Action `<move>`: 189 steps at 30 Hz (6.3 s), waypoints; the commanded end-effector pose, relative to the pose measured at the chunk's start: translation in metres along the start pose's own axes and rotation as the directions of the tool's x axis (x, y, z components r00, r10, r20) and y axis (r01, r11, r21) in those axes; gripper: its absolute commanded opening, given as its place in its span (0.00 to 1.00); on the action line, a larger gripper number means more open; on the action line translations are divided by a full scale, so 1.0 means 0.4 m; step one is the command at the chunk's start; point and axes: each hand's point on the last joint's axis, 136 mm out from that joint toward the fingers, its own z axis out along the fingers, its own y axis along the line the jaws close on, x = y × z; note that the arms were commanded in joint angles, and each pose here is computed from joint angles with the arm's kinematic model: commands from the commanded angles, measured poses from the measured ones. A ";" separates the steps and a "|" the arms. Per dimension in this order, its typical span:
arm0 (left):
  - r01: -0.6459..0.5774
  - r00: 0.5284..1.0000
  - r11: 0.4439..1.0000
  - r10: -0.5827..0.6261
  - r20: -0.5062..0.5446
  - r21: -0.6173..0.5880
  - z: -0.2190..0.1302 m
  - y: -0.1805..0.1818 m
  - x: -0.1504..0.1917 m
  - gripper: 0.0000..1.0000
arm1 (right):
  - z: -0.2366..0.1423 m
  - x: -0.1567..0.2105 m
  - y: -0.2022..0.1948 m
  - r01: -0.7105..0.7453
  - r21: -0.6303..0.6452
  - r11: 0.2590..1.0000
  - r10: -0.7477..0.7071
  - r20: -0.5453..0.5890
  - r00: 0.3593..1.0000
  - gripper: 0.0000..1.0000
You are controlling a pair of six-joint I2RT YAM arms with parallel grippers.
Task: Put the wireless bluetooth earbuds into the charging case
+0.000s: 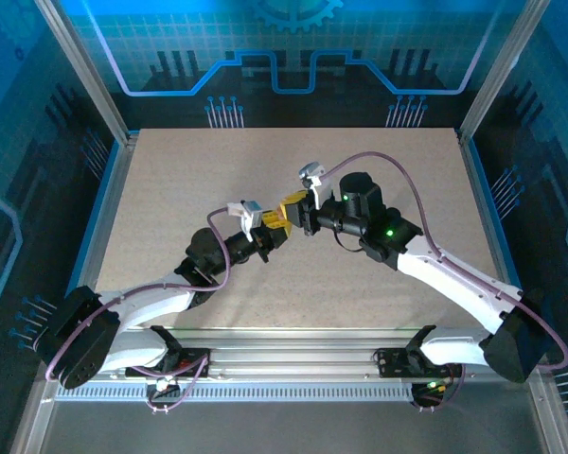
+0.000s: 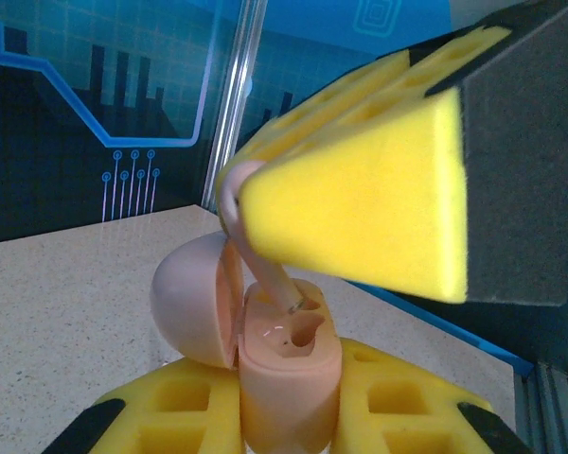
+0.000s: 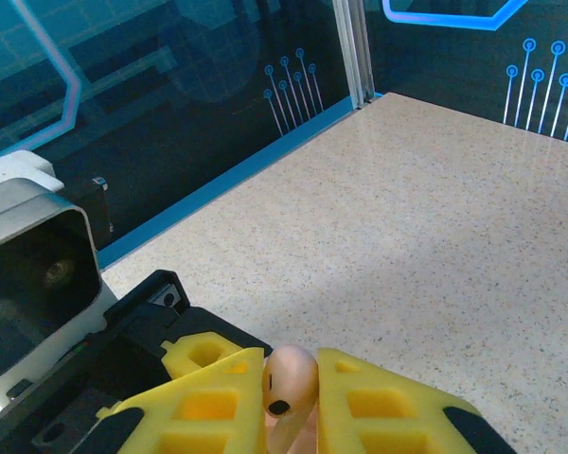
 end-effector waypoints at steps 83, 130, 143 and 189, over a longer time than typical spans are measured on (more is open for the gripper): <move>-0.228 0.973 0.971 0.224 0.058 0.072 -0.021 -0.071 -0.095 0.16 | -0.083 0.039 0.001 0.149 -0.140 0.979 -0.163 -0.092 0.982 0.19; -0.375 0.926 0.925 0.377 -0.027 0.057 -0.030 -0.056 -0.045 0.15 | -0.111 -0.009 0.076 0.244 -0.156 0.957 -0.258 -0.084 0.962 0.20; -0.367 0.930 0.928 0.368 -0.016 0.060 -0.019 -0.058 -0.052 0.15 | -0.091 0.020 0.061 0.239 -0.153 0.959 -0.258 -0.117 0.959 0.19; -0.414 0.909 0.909 0.415 -0.021 0.040 -0.030 -0.060 -0.071 0.15 | -0.092 0.058 0.057 0.293 -0.129 0.947 -0.316 -0.216 0.924 0.20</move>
